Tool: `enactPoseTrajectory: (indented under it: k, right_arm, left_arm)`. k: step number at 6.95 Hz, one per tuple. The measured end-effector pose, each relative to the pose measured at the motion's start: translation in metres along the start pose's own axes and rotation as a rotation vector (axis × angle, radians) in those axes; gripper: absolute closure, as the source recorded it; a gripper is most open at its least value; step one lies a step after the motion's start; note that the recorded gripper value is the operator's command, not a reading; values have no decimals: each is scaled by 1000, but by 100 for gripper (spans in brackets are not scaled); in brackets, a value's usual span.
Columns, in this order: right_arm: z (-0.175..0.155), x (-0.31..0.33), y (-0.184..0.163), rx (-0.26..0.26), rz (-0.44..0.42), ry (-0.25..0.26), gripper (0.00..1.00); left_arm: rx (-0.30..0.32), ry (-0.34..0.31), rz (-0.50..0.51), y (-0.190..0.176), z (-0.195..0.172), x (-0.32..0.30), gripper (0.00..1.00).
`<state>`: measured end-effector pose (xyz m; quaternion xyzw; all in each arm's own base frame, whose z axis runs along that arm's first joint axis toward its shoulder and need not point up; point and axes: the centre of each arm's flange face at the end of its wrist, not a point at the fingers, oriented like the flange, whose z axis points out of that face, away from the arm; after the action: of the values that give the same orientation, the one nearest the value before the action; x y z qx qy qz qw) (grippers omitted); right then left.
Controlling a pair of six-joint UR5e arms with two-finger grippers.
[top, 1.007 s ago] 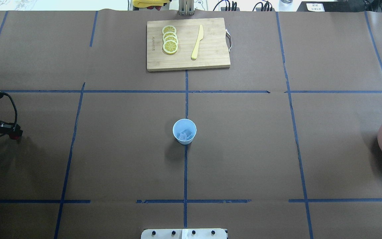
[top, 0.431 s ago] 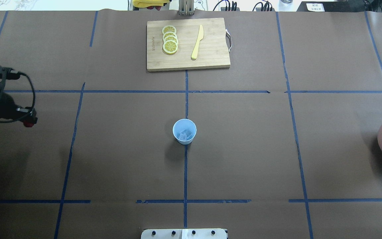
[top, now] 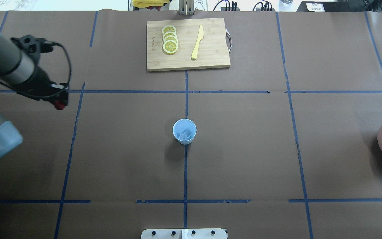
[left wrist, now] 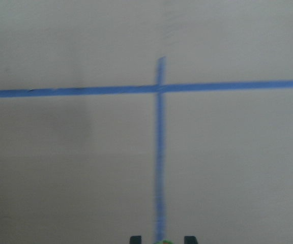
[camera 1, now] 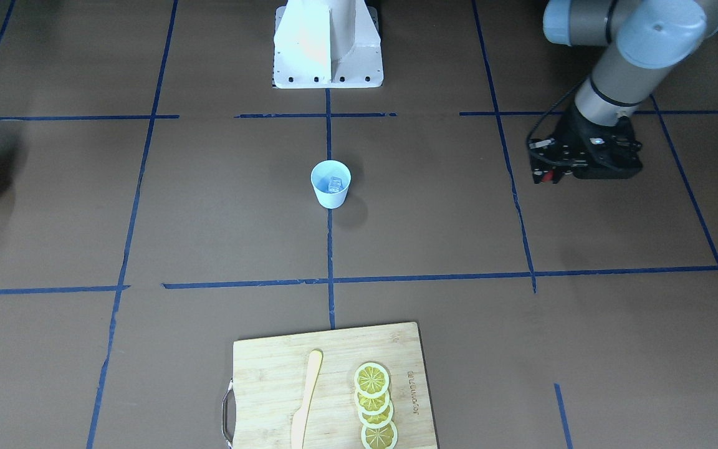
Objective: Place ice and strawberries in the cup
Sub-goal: 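Lift the strawberry with the left gripper and carry it over the cup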
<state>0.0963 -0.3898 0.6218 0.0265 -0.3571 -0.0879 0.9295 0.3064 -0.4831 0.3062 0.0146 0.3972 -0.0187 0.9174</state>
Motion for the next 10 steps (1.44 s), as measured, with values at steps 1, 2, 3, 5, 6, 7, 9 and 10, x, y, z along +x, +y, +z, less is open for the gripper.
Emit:
enactPoseTrajectory:
  k: [1, 2, 3, 5, 6, 7, 9, 10]
  right_arm:
    - [0, 0, 0, 1, 0, 0, 1]
    - [0, 0, -1, 1, 0, 0, 1]
    - [0, 0, 0, 0, 0, 0, 1]
    - [0, 0, 0, -1, 1, 0, 1]
    - [0, 0, 0, -1, 1, 0, 1]
    - [0, 0, 0, -1, 2, 0, 1]
    - [1, 1, 0, -2, 1, 0, 1]
    - [1, 0, 0, -2, 1, 0, 1]
  left_arm:
    - [-18, 15, -49, 4, -7, 55, 99]
    - [-26, 27, -104, 7, -7, 108, 98]
    - [-24, 27, -147, 13, 0, 156, 98]
    - [-20, 24, -216, 33, 20, 249, 95]
    - [-17, 22, -242, 42, 27, 285, 94]
    - [-8, 25, -254, 48, 33, 306, 92]
    - [-4, 22, -261, 50, 42, 317, 51]
    - [-4, 20, -260, 50, 45, 317, 10]
